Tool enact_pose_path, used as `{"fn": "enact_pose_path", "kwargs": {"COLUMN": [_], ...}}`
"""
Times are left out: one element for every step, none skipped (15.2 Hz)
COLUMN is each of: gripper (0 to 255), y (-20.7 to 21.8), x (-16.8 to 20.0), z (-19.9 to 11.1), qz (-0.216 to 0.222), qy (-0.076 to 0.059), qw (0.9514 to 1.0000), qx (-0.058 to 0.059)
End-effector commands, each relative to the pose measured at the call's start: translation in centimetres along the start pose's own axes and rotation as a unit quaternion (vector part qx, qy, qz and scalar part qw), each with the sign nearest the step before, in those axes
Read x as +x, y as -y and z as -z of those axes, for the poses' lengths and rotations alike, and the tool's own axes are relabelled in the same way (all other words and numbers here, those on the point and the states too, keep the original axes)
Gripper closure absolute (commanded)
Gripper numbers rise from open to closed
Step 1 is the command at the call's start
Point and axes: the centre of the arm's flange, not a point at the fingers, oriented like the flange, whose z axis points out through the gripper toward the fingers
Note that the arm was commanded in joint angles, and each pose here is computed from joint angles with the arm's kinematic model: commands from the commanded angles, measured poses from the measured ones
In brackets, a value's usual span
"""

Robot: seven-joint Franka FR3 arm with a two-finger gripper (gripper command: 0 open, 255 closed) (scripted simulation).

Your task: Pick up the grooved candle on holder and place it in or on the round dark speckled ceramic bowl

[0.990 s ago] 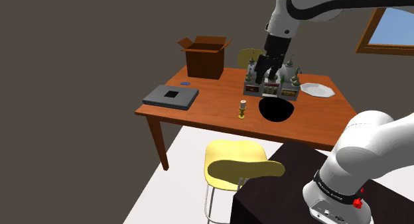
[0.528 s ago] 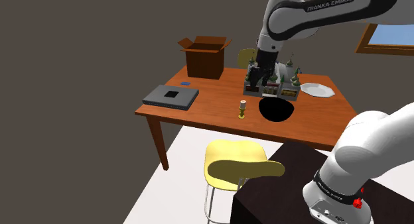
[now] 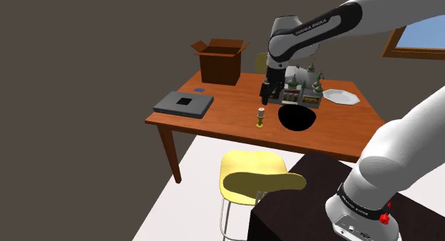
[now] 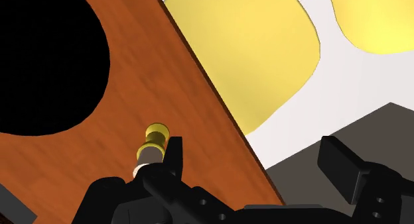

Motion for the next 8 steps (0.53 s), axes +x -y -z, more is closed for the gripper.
{"fn": "enact_pose_path", "kwargs": {"gripper": [0,0,0,0,0,0,0,0], "y": [-1.1,-1.7,-2.3,-3.0,-3.6,-4.2,-4.9,-5.5], "x": [1.5,2.3,3.0,3.7,4.4,5.1,5.8,6.5], "z": [-2.0,-2.9,-3.8,-4.7,-5.6,-6.5,-7.4,-8.3], "qz": [0.001,0.001,0.002,0.002,0.002,0.003,0.003,0.003], "qy": [0.004,0.006,0.009,0.011,0.013,0.016,0.018,0.020], "qw": [1.0000,0.9999,0.9999,0.9998,0.9997,0.9996,0.9995,0.9994], "qx": [-0.007,-0.010,-0.013,-0.016,-0.019,-0.022,-0.026,-0.029]}}
